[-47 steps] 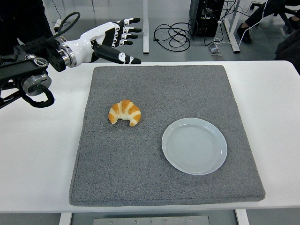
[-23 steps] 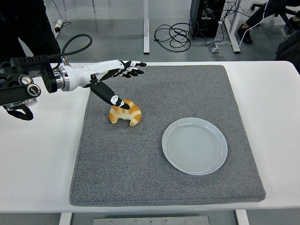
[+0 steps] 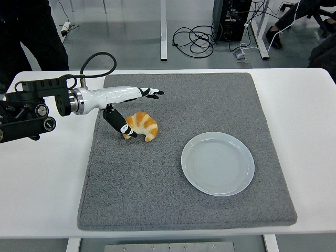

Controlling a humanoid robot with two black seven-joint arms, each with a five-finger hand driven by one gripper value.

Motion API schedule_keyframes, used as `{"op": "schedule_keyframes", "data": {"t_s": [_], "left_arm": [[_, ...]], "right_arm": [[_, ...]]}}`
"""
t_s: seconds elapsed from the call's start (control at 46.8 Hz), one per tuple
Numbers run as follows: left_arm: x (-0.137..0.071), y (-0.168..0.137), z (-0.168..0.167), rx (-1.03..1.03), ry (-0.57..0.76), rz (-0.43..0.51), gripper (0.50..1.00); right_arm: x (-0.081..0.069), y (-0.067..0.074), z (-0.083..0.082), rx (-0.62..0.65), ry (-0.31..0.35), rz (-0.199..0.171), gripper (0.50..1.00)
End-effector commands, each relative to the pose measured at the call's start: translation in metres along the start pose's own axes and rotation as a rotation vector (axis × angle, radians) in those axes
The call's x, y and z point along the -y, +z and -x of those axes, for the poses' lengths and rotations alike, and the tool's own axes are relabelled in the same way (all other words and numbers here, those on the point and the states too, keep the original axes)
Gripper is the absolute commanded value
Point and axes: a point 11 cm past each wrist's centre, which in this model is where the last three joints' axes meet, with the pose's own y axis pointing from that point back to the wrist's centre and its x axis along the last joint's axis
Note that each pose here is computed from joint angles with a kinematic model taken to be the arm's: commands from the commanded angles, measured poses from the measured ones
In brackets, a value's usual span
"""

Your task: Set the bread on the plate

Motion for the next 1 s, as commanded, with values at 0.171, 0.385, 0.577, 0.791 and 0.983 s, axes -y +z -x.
{"op": "schedule_keyframes", "data": {"t_s": [0.171, 0.385, 0.577, 0.791, 0.983], "left_arm": [[0.011, -0.020, 0.010, 0.083, 0.017, -0.049, 0.977], [0.017, -0.029, 0.025, 0.178, 0.000, -0.045, 0.971], [0.021, -0.032, 0.027, 0.192, 0.024, -0.052, 0.972], [0.031, -0.034, 0.027, 0.211, 0.044, -0.058, 0.972], [0.036, -0.031, 0.035, 0.205, 0.037, -0.044, 0.972]], "right_arm": [[0.000, 0.000, 0.000, 0.000, 0.000, 0.000, 1.000], [0.000, 0.000, 0.000, 0.000, 0.000, 0.000, 1.000], [0.000, 0.000, 0.000, 0.000, 0.000, 0.000, 1.000], [0.000, 0.000, 0.000, 0.000, 0.000, 0.000, 1.000], [0.000, 0.000, 0.000, 0.000, 0.000, 0.000, 1.000]]}}
